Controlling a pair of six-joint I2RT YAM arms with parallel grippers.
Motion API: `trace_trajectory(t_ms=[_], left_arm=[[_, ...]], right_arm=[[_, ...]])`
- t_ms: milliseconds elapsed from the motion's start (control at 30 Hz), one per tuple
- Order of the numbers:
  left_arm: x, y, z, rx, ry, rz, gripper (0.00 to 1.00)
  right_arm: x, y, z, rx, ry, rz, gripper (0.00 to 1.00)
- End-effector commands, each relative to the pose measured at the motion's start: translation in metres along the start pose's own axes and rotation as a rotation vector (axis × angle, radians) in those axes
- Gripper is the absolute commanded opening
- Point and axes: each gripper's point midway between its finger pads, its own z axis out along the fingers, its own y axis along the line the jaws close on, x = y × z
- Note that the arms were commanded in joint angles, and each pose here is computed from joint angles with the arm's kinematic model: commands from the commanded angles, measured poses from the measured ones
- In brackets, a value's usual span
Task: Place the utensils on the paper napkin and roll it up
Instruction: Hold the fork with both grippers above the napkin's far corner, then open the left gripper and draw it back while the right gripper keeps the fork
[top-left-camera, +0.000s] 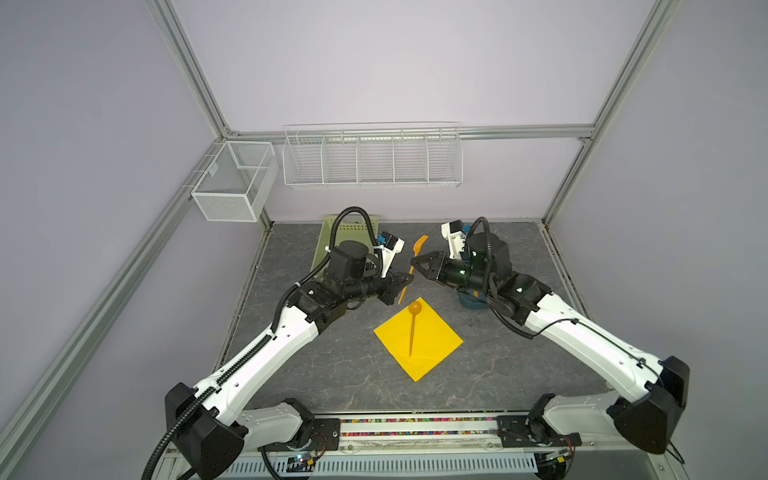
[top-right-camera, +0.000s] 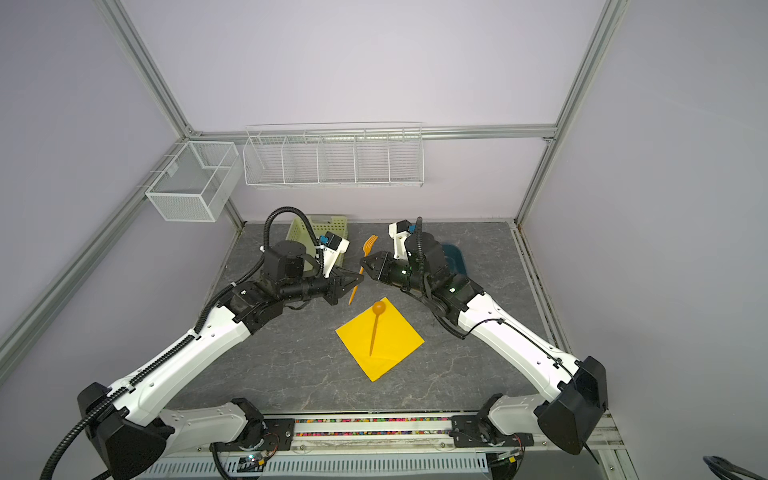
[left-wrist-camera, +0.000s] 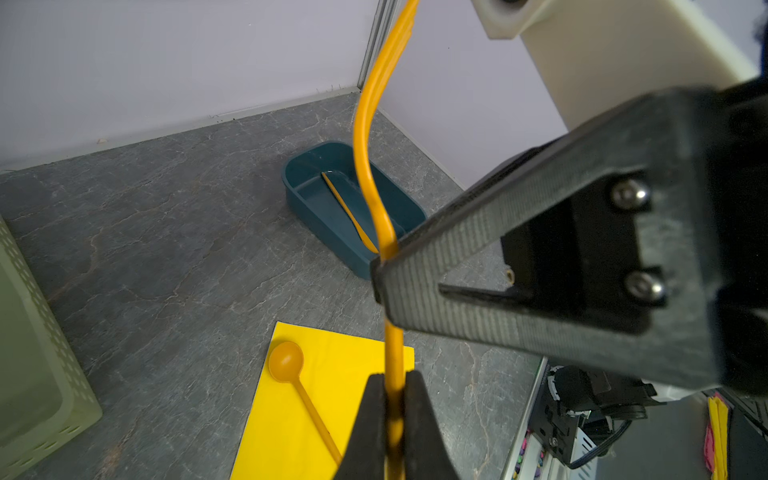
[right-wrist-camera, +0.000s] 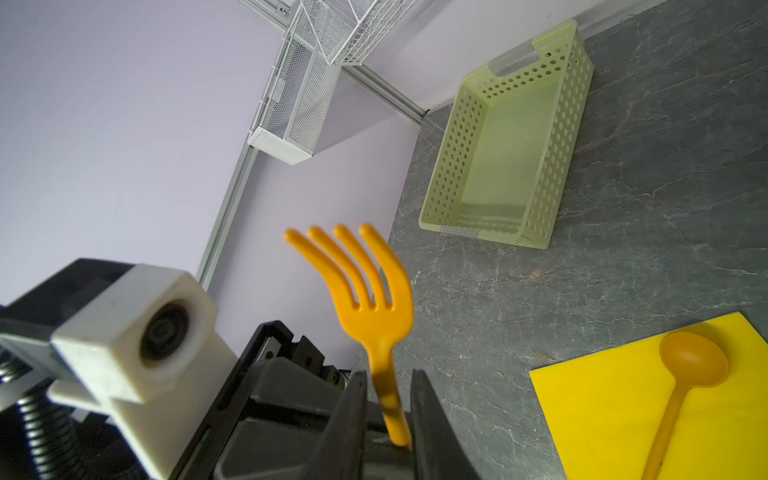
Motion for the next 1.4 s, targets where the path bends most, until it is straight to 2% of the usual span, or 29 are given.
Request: trace_trajectory(t_ms=[0, 733, 1033, 1367], left_arm=[[-0.004, -0.001, -0.006, -0.005, -0.024, 0.014, 0.07], [-0.006, -0.001, -0.008, -0.012, -0.033, 0.014, 0.07], [-0.005, 0.000, -0.007, -0.015, -0.031, 0.017, 0.16], [-0.006, 0.002, -0.014, -0.046, -0.029, 0.039, 0.27]], right_arm=[[-0.007, 0.009, 0.002, -0.041, -0.008, 0.042, 0.22], [-0.005, 0.008, 0.000, -0.045, -0.004, 0.044, 0.13], [-0.007, 0.006, -0.002, -0.018, -0.011, 0.034, 0.07], [-0.002, -0.009, 0.000, 0.065, 0.021, 0.015, 0.07]])
